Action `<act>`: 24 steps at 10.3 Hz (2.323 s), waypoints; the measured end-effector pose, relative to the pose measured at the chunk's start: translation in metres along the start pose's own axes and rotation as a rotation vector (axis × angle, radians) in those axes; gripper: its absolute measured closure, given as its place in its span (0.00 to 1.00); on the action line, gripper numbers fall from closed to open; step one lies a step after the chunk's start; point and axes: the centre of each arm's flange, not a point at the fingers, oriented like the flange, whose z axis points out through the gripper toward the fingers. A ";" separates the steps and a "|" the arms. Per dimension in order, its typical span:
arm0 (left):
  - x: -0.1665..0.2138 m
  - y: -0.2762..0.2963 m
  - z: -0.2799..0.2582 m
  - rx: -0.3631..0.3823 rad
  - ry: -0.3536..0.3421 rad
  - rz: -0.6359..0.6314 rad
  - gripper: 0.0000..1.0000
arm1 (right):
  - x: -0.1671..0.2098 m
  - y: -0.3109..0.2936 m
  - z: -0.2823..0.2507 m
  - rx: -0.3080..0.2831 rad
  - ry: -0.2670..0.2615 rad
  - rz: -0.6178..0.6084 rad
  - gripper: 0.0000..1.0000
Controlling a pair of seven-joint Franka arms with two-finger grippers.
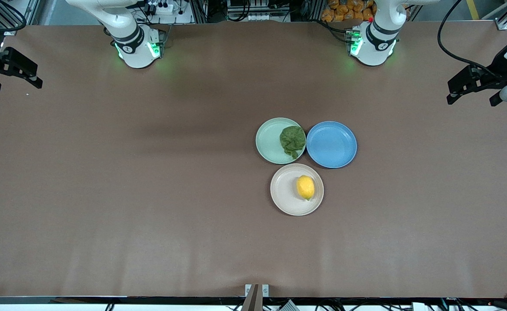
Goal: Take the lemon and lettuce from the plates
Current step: 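Move the right gripper toward the green plate while the left gripper approaches the lemon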
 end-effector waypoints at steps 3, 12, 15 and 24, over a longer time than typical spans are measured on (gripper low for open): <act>0.000 0.001 0.000 0.000 0.000 0.001 0.00 | 0.021 -0.042 0.023 0.008 0.009 0.001 0.00; 0.053 0.040 0.098 -0.042 -0.094 -0.031 0.00 | 0.024 -0.021 0.025 0.010 0.004 0.028 0.00; 0.071 0.065 0.137 -0.039 -0.108 -0.032 0.00 | 0.026 -0.082 0.034 0.011 -0.004 0.083 0.00; 0.123 0.173 0.276 -0.072 -0.030 -0.179 0.00 | 0.029 -0.373 0.227 0.164 0.032 0.406 0.00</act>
